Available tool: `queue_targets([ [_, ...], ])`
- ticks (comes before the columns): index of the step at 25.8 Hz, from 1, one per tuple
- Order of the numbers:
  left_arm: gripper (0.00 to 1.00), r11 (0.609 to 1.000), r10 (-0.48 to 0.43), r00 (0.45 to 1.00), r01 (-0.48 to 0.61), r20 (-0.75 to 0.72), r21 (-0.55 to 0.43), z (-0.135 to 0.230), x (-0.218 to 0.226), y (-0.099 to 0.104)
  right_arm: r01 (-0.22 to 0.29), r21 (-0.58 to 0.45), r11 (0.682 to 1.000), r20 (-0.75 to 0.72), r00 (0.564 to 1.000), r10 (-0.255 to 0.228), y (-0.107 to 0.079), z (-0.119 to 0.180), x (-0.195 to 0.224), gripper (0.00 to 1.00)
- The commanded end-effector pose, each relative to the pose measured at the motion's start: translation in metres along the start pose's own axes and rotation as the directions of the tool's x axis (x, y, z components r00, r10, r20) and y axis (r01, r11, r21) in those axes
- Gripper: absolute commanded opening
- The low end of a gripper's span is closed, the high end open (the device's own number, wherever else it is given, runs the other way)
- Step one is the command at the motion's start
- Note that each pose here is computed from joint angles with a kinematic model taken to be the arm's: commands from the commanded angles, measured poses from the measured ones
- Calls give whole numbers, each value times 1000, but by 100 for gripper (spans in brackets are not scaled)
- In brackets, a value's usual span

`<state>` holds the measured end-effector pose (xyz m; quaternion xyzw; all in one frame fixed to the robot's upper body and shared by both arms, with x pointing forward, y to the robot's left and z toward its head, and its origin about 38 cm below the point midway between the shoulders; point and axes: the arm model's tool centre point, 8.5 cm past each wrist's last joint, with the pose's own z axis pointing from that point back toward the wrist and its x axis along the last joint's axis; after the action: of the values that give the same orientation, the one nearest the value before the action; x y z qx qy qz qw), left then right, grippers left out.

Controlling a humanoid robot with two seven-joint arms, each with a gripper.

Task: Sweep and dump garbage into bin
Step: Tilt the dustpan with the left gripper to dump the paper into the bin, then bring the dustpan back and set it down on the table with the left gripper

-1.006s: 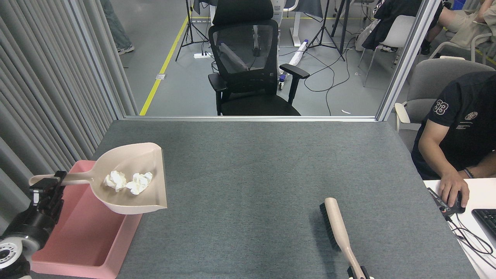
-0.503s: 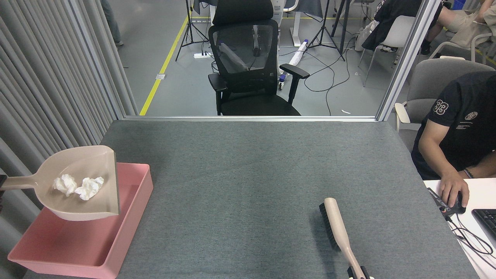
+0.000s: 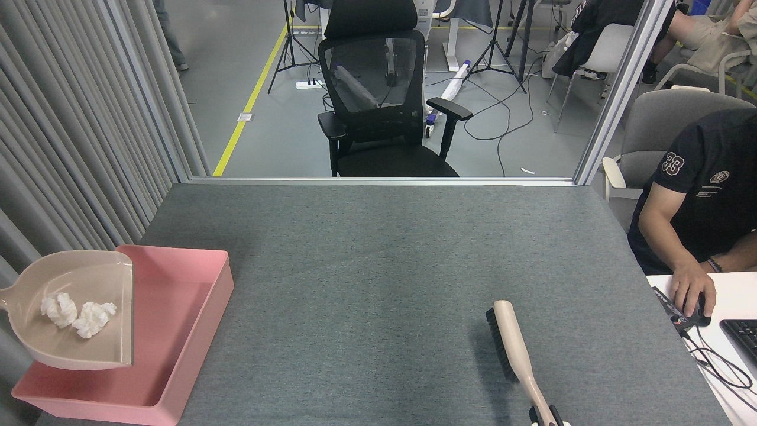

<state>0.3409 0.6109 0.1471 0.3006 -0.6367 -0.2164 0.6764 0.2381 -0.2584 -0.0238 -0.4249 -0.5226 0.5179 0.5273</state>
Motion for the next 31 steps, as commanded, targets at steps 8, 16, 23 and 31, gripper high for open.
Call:
queue_targets([
  [8, 27, 969, -248, 965, 249, 81, 7, -25, 48, 22, 6, -2, 1000, -1, 1000, -6, 0, 0, 2, 6],
  [16, 27, 956, -294, 953, 293, 73, 24, -41, 65, 33, 12, -3, 1000, -3, 1000, -12, 1, 1, 2, 7],
  [23, 27, 999, -2, 997, -2, 76, 52, -48, 72, 26, 15, -2, 1000, -4, 1000, -15, 1, 1, 2, 7],
  [31, 27, 931, 364, 911, -346, 196, -121, -50, 142, -58, 3, 12, 1000, -11, 1000, -3, 4, 8, -3, 7],
])
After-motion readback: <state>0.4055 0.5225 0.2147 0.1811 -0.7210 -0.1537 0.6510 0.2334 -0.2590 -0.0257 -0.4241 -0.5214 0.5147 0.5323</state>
